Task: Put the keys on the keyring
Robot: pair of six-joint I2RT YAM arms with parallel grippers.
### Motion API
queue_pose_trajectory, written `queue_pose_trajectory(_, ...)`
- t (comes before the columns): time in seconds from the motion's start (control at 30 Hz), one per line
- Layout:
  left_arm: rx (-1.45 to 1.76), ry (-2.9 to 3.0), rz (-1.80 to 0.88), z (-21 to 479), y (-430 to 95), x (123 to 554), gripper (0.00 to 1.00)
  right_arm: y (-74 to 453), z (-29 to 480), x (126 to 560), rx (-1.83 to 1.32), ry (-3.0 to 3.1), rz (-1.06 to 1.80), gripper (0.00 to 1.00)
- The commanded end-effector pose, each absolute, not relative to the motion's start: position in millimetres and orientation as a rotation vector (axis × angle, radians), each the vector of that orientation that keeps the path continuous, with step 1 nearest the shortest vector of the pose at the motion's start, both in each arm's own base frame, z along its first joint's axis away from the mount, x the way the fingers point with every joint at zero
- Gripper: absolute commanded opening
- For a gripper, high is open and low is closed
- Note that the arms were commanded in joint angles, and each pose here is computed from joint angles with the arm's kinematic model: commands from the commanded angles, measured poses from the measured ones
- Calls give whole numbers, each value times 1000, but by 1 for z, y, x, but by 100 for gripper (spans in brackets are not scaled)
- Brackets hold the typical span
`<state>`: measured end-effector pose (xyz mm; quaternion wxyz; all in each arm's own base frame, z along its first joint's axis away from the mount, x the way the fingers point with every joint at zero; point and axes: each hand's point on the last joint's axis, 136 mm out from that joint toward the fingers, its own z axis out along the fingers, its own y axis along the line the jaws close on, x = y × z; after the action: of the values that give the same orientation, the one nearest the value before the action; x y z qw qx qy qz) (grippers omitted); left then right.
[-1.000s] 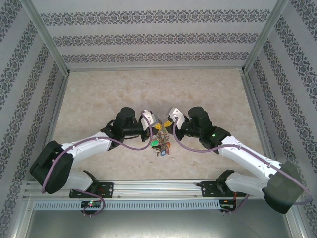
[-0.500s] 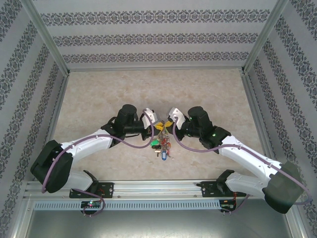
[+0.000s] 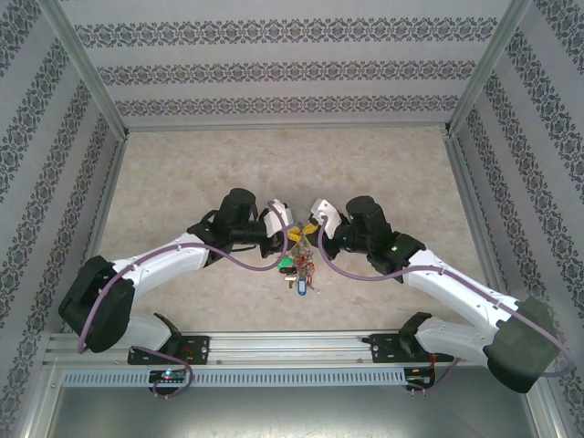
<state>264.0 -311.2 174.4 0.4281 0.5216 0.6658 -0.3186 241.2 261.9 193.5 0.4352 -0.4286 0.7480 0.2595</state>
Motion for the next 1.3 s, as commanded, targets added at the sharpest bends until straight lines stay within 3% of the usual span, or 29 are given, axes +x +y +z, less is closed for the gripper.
queue_pose_trajectory(0.0, 1332, 1643, -773, 179, -315, 268, 23, 273, 226, 240, -1079, 1751, 685, 0)
queue_pose_trajectory(0.87, 1370, 1606, -793, 188, -323, 271, 21, 281, 220, 230, -1136, 1771, 764, 0)
queue_pose_trajectory(0.97, 1377, 1603, -797, 188, -324, 271, 15, 281, 218, 230, -1137, 1779, 763, 0)
queue_pose_trajectory(1.1, 1380, 1599, -792, 190, -324, 271, 0, 279, 210, 228, -1155, 1817, 757, 0)
queue_pose_trajectory(1.27, 1378, 1589, -781, 192, -323, 271, 0, 272, 196, 228, -1174, 1885, 714, 4)
